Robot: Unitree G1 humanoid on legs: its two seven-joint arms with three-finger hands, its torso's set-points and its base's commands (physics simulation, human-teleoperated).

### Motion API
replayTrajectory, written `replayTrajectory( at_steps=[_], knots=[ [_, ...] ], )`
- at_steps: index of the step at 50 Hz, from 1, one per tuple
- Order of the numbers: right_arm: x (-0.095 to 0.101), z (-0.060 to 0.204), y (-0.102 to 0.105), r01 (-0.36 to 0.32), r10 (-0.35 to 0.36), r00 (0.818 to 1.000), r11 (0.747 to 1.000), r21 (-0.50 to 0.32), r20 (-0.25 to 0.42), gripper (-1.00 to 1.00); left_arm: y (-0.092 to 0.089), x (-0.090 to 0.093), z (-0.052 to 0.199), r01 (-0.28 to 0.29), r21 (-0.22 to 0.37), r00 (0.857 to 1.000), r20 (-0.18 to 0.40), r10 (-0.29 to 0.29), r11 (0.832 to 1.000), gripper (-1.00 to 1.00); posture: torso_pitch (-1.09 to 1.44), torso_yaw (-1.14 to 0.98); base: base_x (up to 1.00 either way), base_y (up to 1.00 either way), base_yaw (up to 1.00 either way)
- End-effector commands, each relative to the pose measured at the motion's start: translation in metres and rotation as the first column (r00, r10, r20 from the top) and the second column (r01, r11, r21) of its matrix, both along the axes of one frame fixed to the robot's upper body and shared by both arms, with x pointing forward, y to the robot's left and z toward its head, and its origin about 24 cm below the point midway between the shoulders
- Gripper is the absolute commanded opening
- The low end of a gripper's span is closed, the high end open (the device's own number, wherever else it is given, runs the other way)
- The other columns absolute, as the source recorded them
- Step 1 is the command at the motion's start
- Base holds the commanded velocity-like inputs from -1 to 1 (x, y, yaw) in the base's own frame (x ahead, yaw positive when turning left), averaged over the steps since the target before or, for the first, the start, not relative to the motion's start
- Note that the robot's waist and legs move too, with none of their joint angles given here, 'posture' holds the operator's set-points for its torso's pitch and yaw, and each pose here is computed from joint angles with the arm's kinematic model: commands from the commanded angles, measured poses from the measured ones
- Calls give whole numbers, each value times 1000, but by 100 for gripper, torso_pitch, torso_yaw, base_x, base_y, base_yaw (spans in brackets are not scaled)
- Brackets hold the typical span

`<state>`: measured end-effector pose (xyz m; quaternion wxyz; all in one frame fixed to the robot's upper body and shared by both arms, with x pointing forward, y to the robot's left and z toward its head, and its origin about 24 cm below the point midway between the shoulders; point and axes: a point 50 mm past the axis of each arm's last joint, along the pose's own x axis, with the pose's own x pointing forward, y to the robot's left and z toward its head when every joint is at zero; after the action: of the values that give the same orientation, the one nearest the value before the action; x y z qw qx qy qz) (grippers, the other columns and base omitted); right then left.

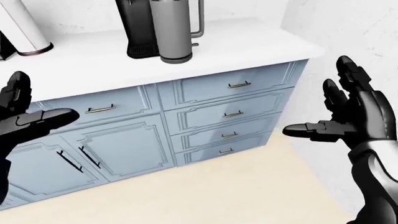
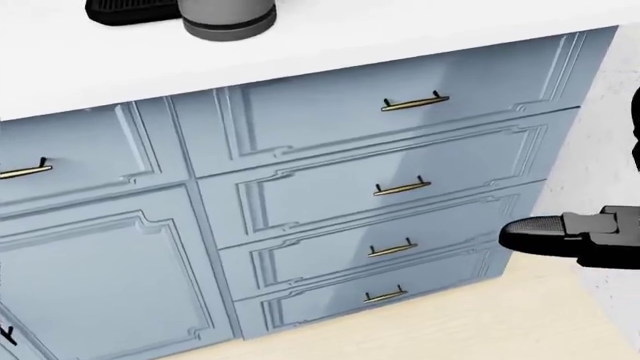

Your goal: Close the lid of the electric kettle.

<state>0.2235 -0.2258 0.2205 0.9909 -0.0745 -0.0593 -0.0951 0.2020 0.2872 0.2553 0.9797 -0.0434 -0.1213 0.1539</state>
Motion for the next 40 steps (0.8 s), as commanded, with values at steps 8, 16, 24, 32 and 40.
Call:
replayTrajectory(
  at_steps=[8,16,24,32,40],
  knots=[
    [-4,16,5,-19,22,995,999,-36,97,100,3,-7,16,-33,31,996,88,30,999,100,0,0,18,0,0],
    [-4,15,5,-17,21,995,999,-37,94,100,3,-7,16,-33,30,996,88,30,999,100,0,0,18,0,0],
    [-3,13,6,-20,23,996,999,-35,91,100,3,-7,16,-32,31,996,88,30,999,100,0,0,18,0,0],
    [-3,13,6,-21,24,996,999,-39,91,100,4,-6,14,-34,29,996,89,31,999,100,0,0,18,0,0],
    [-3,14,6,-18,22,996,999,-47,89,100,4,-7,16,-35,30,995,90,32,999,100,0,0,18,14,0]
  ],
)
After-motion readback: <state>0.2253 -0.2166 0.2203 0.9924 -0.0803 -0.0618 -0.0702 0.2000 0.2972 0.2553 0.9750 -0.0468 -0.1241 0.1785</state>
